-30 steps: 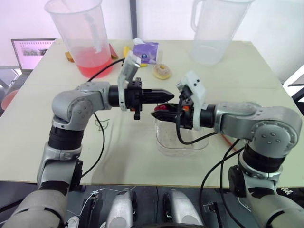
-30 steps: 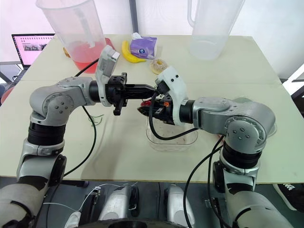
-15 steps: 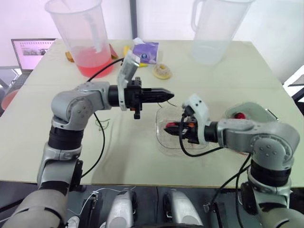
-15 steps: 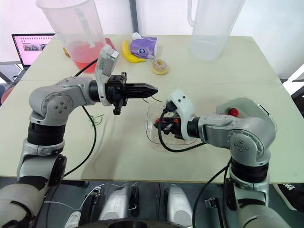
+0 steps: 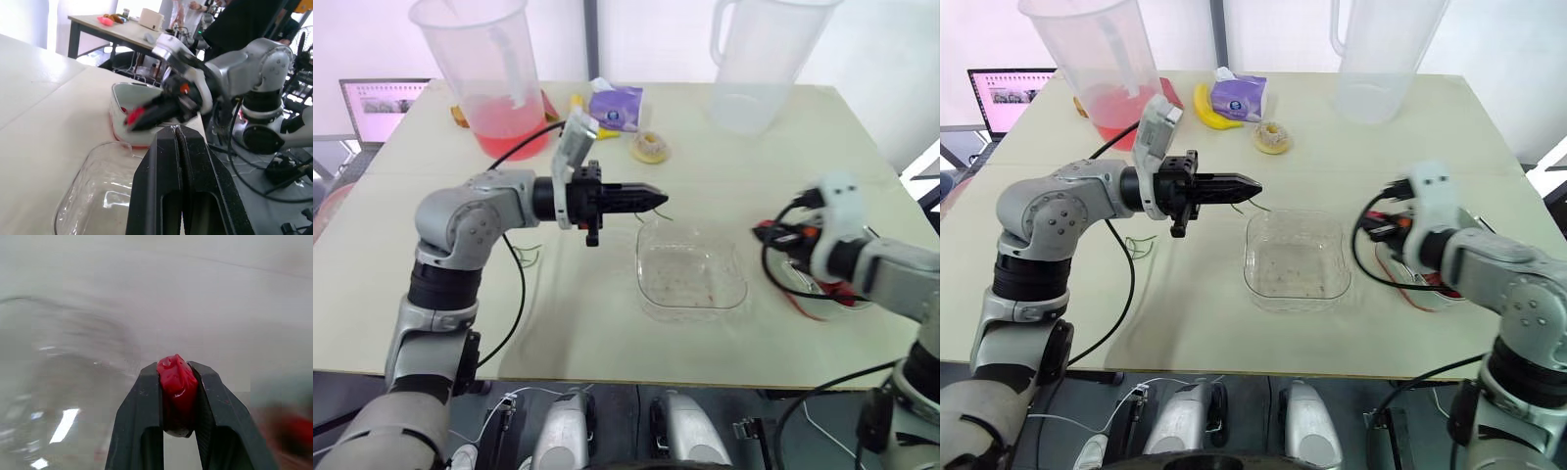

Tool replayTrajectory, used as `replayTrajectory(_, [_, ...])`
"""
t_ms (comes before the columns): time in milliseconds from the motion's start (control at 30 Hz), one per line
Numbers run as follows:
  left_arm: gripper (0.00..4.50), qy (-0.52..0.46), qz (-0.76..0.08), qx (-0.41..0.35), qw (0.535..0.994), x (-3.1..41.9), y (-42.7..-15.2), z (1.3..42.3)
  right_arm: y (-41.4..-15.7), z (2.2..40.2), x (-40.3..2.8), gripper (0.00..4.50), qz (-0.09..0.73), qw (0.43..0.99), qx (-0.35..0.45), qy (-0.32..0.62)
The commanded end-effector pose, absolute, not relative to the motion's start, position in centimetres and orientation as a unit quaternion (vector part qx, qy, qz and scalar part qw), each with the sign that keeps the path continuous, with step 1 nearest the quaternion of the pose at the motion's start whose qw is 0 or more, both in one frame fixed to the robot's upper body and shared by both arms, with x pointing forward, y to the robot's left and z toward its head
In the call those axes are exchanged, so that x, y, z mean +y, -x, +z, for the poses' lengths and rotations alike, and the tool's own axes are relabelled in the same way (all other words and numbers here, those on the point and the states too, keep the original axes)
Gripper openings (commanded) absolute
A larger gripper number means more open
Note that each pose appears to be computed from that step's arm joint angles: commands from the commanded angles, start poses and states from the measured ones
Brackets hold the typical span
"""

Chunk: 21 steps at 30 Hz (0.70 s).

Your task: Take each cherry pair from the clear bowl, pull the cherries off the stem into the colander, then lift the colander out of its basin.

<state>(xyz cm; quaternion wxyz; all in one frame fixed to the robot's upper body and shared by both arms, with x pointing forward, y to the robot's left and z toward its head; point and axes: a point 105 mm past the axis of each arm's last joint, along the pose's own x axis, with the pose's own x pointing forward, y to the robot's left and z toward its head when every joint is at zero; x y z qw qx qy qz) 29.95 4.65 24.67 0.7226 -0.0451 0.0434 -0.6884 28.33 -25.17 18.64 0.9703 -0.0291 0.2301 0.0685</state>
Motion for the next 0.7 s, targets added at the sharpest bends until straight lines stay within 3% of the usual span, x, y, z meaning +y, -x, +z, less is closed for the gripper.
replayTrajectory(33, [0.0, 0.028, -0.691, 0.026, 0.722, 4.8, -29.5, 25.3, -27.3, 18.4, -29.1, 0.31, -0.036, 0.969, 0.239, 0.04])
replayTrajectory(300, [0.0, 0.023, -0.692, 0.026, 0.721, 4.6, -29.5, 25.2, -27.1, 16.6, -30.7, 0.31, -0.085, 0.962, 0.259, 0.029])
replayTrajectory(600, [0.0, 0.019, -0.688, 0.026, 0.725, 4.8, -29.5, 25.2, -28.0, 19.0, -29.8, 4.48, -0.062, 0.978, 0.197, -0.004])
replayTrajectory(700, [0.0, 0.016, -0.68, 0.027, 0.732, 5.2, -29.6, 25.1, -28.4, 22.0, -27.5, 4.48, 0.012, 0.99, 0.137, 0.015])
